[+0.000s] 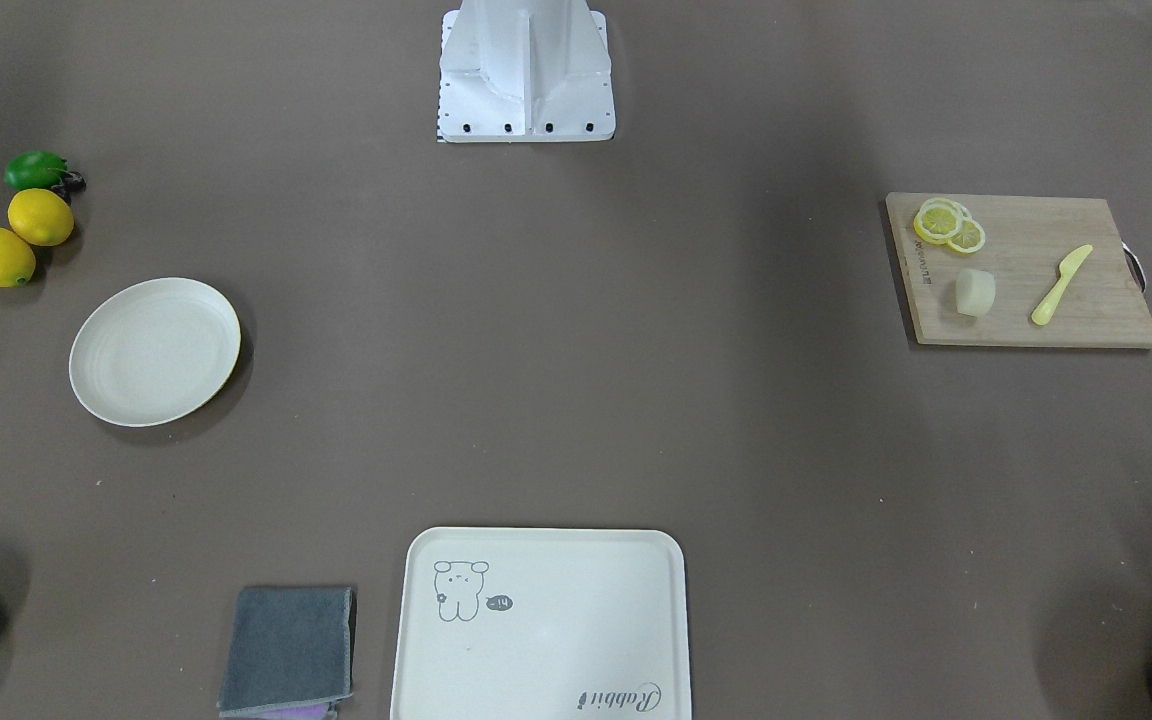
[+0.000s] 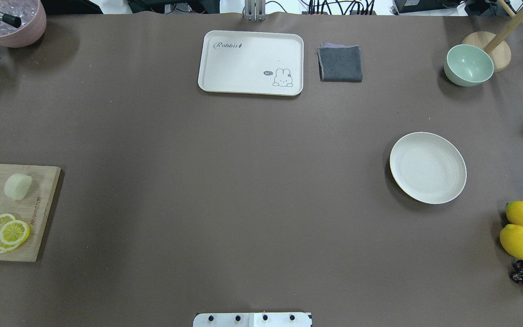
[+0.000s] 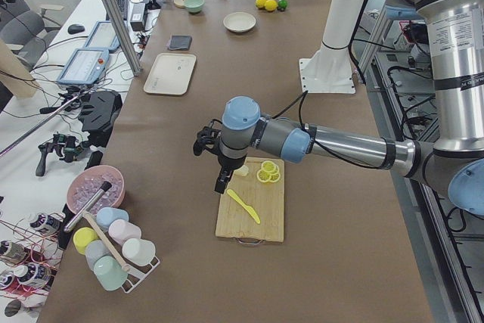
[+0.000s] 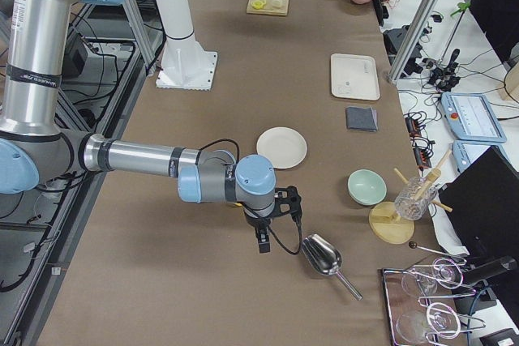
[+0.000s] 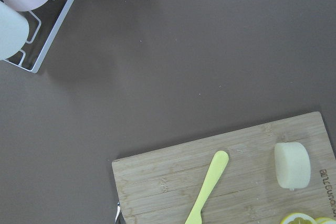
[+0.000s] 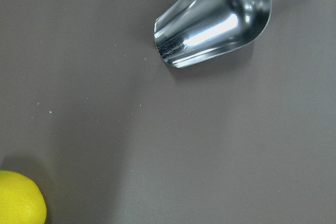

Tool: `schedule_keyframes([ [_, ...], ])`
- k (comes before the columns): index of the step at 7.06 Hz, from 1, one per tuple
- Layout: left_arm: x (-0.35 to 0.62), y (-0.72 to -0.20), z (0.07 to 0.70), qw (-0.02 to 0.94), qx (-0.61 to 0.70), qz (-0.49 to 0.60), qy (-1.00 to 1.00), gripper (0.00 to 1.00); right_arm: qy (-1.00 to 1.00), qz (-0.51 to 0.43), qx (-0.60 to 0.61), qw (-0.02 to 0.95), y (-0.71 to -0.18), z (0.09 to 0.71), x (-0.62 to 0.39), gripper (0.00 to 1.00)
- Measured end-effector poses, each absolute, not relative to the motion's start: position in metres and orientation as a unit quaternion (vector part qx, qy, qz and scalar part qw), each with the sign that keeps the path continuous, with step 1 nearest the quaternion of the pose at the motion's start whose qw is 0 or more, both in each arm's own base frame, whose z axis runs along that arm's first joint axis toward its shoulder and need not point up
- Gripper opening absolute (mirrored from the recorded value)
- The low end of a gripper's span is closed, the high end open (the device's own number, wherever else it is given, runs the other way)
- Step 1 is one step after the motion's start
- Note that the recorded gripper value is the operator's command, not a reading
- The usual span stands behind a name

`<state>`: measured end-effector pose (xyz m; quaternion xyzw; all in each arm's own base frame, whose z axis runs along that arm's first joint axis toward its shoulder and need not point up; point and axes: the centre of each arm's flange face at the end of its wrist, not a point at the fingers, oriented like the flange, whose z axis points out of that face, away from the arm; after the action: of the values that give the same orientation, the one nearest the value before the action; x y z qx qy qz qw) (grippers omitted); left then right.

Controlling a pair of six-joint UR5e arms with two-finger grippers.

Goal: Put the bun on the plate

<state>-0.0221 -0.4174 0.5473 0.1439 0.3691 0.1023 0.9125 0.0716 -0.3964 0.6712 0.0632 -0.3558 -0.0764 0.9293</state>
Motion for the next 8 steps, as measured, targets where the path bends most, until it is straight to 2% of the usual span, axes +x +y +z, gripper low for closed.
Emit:
schedule_keyframes([
  [8,-0.025,-0.394,0.582,0.913,0.133,0.094,0.374,0.97,-0.364,-0.096,0.091,0.922,-0.425,0.642,0.057,1.0],
])
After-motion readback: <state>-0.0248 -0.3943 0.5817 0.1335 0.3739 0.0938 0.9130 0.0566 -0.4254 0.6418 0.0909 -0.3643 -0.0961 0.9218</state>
